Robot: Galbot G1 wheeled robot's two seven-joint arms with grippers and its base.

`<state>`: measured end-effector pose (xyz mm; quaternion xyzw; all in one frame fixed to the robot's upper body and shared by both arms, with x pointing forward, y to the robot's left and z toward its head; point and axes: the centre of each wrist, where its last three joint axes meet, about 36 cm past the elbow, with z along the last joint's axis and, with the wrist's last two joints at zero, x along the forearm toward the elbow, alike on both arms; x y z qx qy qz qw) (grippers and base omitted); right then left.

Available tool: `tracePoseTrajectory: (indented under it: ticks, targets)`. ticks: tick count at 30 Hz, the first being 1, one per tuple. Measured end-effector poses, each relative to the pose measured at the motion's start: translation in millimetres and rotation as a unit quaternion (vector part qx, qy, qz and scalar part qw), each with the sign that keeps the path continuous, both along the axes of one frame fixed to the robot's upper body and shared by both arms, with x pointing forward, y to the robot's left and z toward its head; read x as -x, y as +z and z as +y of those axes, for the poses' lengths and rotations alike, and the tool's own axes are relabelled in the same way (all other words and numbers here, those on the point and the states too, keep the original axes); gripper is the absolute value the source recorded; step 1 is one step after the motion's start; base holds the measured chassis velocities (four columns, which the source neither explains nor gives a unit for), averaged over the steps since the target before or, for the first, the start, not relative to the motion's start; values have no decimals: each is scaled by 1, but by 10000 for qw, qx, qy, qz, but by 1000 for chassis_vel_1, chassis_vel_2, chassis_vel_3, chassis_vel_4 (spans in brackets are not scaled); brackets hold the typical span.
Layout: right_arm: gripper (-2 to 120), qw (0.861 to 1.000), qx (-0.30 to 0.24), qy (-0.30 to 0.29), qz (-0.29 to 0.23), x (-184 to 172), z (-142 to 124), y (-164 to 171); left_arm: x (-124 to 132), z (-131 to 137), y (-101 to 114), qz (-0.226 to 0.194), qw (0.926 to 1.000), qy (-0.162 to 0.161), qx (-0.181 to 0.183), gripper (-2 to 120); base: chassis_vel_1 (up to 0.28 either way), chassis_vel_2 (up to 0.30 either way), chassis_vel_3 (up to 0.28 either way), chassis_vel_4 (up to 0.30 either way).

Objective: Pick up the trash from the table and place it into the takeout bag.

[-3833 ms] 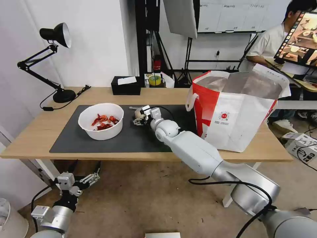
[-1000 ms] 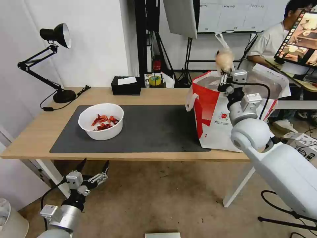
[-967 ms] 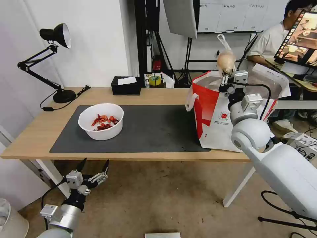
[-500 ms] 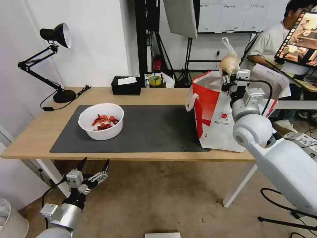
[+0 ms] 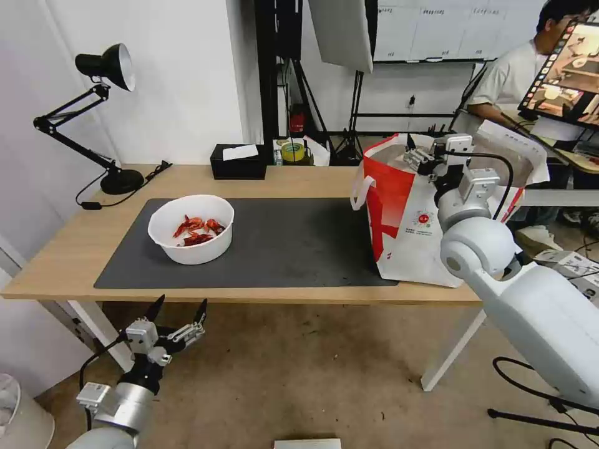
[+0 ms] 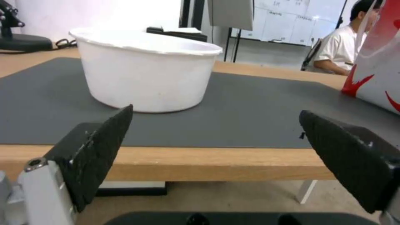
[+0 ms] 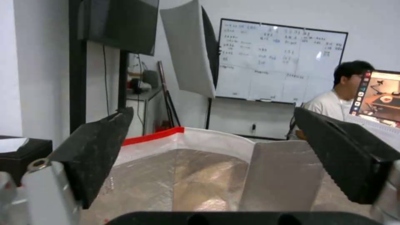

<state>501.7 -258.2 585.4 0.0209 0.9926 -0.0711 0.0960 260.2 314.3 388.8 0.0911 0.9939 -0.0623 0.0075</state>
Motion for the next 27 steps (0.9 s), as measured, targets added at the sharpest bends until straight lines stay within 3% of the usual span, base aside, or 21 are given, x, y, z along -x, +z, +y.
tracePoseTrajectory:
  ticks: [10, 18, 20, 27]
  targets:
    - [100, 9997, -84, 222, -112, 5, 3, 0, -1, 2, 4, -40, 10000, -3, -12, 100, 0, 0, 0, 0]
    - [100, 9908, -504, 1217, -315, 25, 9, 1, -1, 1, 5, -54, 10000, 23, 12, 100, 0, 0, 0, 0]
    - [100, 9837, -590, 1680, -249, 44, 12, -10, 0, 0, 5, -59, 10000, 32, 29, 100, 0, 0, 0, 0]
    - [100, 9671, -568, 2480, -41, 80, 22, -27, 5, 2, 7, -84, 9998, 169, 57, 100, 0, 0, 0, 0]
